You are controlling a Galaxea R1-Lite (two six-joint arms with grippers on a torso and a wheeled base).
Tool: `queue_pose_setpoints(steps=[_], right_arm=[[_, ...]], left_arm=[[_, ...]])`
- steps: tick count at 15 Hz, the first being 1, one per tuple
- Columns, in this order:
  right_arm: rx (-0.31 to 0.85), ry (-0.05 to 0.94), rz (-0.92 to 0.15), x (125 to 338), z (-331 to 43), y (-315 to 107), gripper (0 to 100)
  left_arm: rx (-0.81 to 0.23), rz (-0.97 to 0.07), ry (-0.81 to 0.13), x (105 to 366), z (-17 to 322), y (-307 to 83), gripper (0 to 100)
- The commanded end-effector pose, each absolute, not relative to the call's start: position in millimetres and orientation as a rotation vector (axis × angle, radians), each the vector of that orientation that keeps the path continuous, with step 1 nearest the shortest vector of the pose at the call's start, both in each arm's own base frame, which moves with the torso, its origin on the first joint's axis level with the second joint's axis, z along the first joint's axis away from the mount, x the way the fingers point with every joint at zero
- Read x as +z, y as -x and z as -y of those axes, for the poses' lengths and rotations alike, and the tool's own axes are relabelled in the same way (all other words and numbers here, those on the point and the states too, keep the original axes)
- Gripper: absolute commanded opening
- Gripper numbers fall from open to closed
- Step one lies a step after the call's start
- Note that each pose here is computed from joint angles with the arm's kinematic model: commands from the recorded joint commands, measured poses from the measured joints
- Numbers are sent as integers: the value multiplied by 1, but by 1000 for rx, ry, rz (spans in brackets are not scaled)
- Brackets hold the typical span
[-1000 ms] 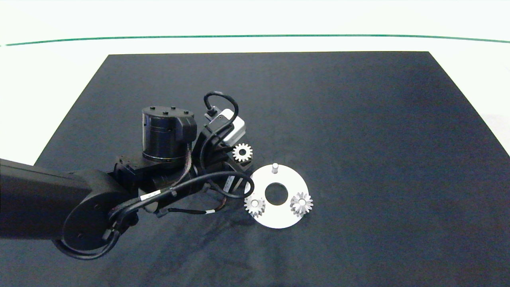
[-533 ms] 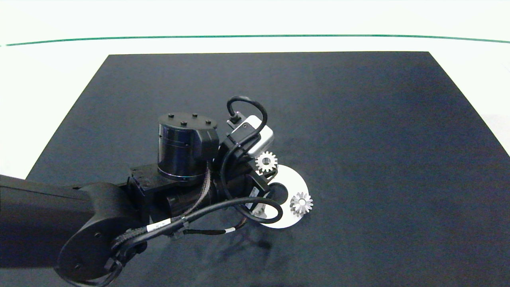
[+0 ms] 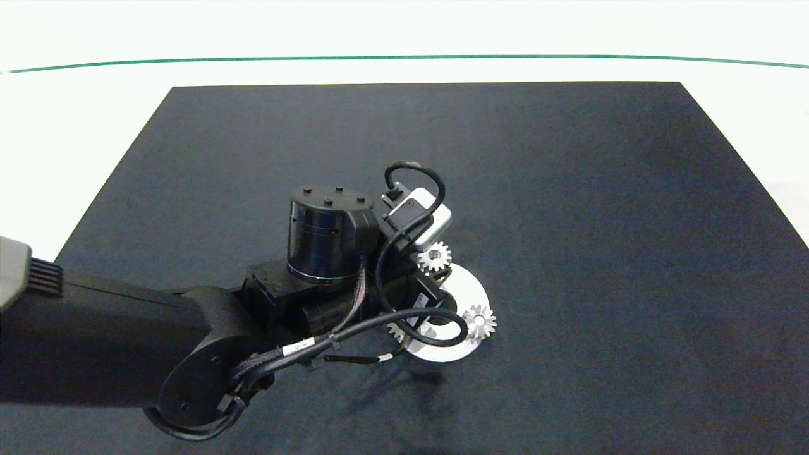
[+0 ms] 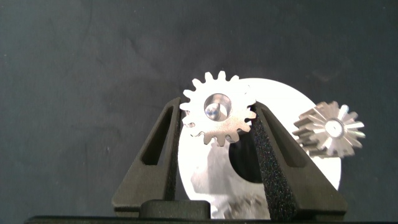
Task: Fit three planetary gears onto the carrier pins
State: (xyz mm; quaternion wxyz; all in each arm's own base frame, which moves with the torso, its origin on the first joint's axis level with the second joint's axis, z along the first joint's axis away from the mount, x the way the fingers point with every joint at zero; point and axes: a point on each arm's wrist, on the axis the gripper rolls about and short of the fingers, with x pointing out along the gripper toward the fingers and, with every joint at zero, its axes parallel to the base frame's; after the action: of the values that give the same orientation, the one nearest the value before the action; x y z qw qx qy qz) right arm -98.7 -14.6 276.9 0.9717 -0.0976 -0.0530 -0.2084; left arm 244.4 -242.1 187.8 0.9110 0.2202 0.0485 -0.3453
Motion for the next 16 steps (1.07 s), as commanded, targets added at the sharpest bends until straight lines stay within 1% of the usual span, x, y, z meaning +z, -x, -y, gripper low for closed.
queue_pose_setpoints(steps=[1,7,16], right_arm=[[-422,199,103,277,15,99,100],[-422,199,104,277,15,99,100],[-424,197,108,276,15,100,100]], left_arm=[[-708,-95,-454,187,247,-250,7],[-711,-115,-463,179,250,-254,7],[-704,-117,-462,174,252,-259,7]])
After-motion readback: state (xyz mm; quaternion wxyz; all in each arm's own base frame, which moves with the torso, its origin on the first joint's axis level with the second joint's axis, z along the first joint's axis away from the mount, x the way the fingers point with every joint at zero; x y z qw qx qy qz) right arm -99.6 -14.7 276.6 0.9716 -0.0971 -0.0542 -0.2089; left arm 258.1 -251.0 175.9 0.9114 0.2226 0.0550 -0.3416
